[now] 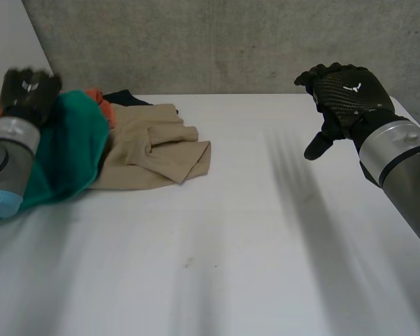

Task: Fold the laundry.

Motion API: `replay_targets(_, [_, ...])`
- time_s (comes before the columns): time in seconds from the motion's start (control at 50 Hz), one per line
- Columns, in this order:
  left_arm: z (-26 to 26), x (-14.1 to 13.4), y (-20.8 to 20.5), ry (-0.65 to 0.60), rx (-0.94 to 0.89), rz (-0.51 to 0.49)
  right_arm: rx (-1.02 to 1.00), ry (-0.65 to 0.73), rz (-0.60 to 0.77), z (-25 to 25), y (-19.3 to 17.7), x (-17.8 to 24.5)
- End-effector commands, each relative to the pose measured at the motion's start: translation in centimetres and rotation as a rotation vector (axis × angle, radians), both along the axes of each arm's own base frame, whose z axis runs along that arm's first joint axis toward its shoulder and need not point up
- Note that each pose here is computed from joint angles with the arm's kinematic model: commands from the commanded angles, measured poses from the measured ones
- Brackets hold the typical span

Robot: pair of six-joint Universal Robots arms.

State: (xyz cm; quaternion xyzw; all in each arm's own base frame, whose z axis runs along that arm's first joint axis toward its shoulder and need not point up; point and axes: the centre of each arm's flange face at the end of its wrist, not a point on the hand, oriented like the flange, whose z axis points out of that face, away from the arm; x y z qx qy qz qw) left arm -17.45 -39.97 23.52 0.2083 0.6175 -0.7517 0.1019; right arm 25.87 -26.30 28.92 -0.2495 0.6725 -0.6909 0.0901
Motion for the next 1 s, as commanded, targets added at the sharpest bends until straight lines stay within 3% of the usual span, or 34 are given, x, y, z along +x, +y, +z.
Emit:
replay_targets(0.02, [7.4, -8.6, 10.1, 0.301, -0.040, -0.342, -0.024, 0.027, -0.011, 0.4, -0.2, -0.3])
replay_targets(0.14, [6.0, -14.6, 16.4, 0.382, 0.092, -0.579, -0.036, 0.024, -0.018, 0.8, -0.3, -0.5])
replay_targets(0.22, [0.6, -18.4, 19.2, 0.319, 0.264, -0.686, -0.041, 0.023, -0.021, 0.9, -0.4, -0.6])
replay_targets(0.34, [-5.7, -20.1, 23.2, 0.176, 0.530, -0.744, -0.045, 0.022, -0.042, 1.1, -1.0, -1.2])
replay_targets(0.46, [-5.1, -19.7, 23.8, 0.130, 0.547, -0.753, -0.052, 0.041, -0.061, 1.2, -1.7, -1.8])
replay_targets(0.52, [-2.6, -18.4, 22.3, 0.162, 0.483, -0.701, -0.054, 0.093, -0.042, 1.0, -1.5, -1.5])
replay_targets(0.64, [-0.2, -14.7, 19.5, 0.204, 0.437, -0.555, 0.005, 0.382, 0.044, -1.3, -0.3, -1.4])
replay_targets(0.78, [-2.0, -12.1, 21.8, 0.162, 0.561, -0.468, 0.138, 0.608, 0.130, -4.5, 1.2, -1.9])
replay_targets(1.0, [-6.7, -12.2, 26.8, 0.048, 0.755, -0.515, 0.301, 0.653, 0.186, -9.1, 1.4, -2.0])
